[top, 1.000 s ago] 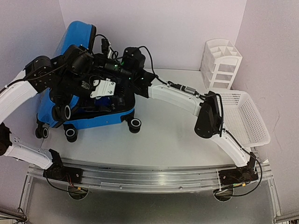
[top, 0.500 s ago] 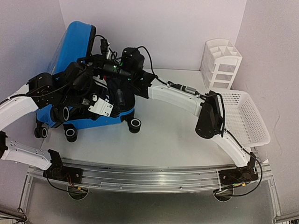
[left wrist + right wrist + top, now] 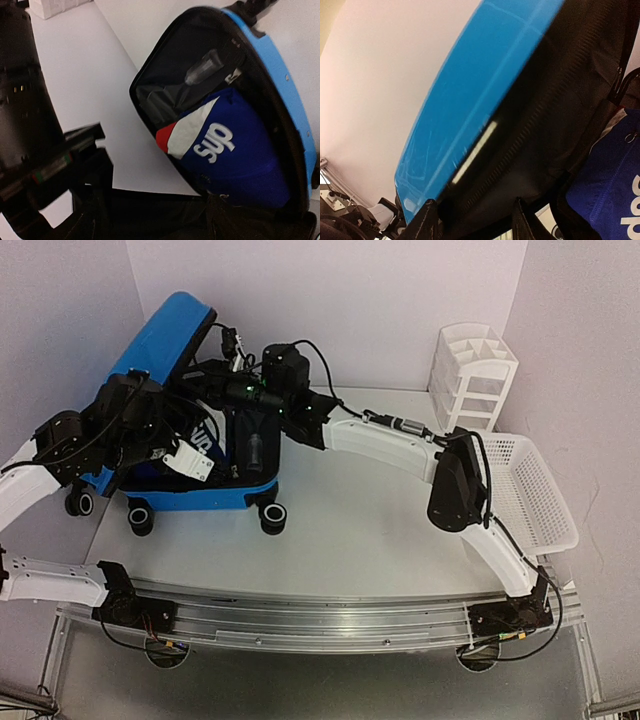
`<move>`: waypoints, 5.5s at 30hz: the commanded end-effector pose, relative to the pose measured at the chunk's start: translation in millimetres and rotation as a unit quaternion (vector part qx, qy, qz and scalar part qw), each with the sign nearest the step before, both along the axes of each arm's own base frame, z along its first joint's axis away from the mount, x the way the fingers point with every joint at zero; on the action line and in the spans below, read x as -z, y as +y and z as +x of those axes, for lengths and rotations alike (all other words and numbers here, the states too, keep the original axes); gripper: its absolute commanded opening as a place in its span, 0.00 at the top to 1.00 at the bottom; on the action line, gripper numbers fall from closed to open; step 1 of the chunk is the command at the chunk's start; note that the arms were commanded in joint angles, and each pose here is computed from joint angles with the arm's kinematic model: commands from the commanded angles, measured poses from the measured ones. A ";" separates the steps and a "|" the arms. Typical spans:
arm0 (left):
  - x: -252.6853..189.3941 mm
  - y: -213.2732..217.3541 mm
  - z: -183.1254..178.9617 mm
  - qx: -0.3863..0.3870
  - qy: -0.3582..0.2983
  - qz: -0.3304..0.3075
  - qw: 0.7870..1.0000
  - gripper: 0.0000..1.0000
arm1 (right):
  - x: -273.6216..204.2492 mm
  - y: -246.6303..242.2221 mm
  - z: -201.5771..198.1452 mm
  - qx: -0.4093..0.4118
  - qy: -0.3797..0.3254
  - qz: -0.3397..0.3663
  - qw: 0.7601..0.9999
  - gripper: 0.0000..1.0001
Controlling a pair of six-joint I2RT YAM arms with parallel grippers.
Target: Open, take out, and arrange the luggage
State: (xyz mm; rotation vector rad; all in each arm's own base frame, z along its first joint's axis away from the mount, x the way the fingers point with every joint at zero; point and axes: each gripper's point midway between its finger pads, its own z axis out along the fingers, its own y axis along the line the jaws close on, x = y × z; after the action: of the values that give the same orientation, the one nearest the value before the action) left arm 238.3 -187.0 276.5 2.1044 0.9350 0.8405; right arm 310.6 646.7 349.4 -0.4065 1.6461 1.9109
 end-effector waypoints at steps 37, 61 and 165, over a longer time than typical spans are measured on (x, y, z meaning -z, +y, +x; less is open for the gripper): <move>-124.9 249.3 153.2 -0.330 -0.190 -0.014 0.924 0.31 | 263.5 -175.4 107.4 0.294 -0.014 -0.579 0.760 0.36; -137.5 287.1 236.7 -0.318 -0.222 -0.022 0.922 0.28 | 244.6 -232.3 65.8 0.300 0.030 -0.596 0.744 0.73; 52.4 88.2 99.5 -0.528 0.364 -0.686 0.343 0.18 | 222.0 -260.9 133.6 0.277 0.246 -0.528 0.764 0.66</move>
State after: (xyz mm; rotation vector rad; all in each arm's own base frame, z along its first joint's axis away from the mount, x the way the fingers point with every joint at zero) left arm 329.8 -103.0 215.5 -0.0569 2.3192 -0.6705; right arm 417.7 361.6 93.0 0.1929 2.8665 0.3521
